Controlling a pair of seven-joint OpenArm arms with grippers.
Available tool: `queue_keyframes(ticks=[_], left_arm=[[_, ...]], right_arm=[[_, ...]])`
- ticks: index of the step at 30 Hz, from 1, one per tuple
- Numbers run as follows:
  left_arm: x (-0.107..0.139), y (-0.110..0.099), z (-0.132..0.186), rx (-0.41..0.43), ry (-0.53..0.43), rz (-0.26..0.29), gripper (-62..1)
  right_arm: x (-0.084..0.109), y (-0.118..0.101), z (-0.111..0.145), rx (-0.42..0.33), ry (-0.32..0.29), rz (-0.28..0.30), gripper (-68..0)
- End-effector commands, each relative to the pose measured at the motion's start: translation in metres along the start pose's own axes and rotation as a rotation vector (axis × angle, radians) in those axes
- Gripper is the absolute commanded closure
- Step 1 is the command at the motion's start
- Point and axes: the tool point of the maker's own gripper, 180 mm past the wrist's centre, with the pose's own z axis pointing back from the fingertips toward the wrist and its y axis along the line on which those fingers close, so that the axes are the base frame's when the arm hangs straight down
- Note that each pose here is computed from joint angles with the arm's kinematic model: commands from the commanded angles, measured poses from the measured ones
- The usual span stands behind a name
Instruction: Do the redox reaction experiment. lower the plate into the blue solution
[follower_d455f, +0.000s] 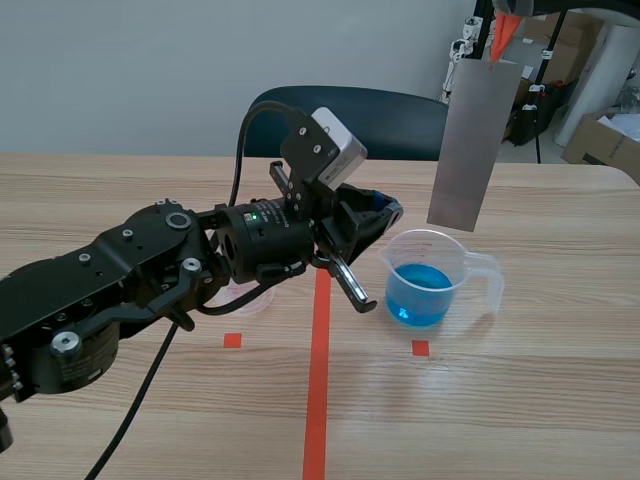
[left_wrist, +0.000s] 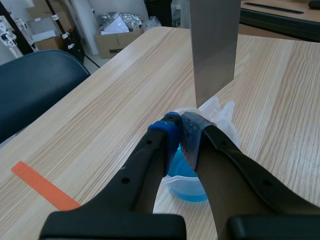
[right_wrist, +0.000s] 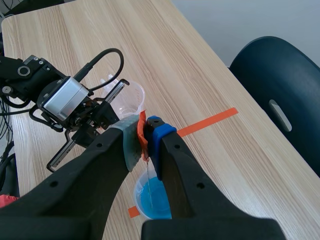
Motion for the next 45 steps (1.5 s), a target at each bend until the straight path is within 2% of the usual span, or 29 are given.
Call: queue_keyframes(ticks=[1,6,10,19,27,40,42,43,45], left_arm=[[0.014,0.0,-0.002,-0.003,-0.041,-0.007,-3.1],[0.014,0.0,-0.002,-0.003,-0.039,-0.009,-3.1],[0.019,0.003,-0.002,0.011,-0.068,-0.035,-3.1],[0.019,0.001,-0.002,0.006,-0.071,-0.032,-3.1],[0.015,0.001,0.001,0.019,-0.07,-0.017,-3.1],[0.014,0.001,0.002,0.018,-0.062,-0.024,-3.3],[0.013,0.003,0.004,0.018,-0.06,-0.027,-8.6],[0.012,0.003,0.005,0.019,-0.059,-0.03,-14.1],[0.011,0.005,0.008,0.02,-0.053,-0.038,-29.9]], right_arm=[[0.011,0.001,0.004,0.002,-0.027,0.026,-0.4],[0.011,0.001,0.004,0.002,-0.027,0.026,-0.4],[0.011,0.001,0.004,0.002,-0.028,0.026,-0.4],[0.013,0.001,0.004,0.002,-0.039,0.025,-0.4],[0.002,0.005,0.001,0.016,-0.044,-0.017,-0.4],[0.002,0.005,0.001,0.016,-0.043,-0.017,-0.4],[0.002,0.005,0.001,0.016,-0.043,-0.017,-0.4],[0.002,0.005,0.001,0.016,-0.043,-0.017,-0.4],[0.001,0.004,0.001,0.013,-0.043,-0.02,-0.4]])
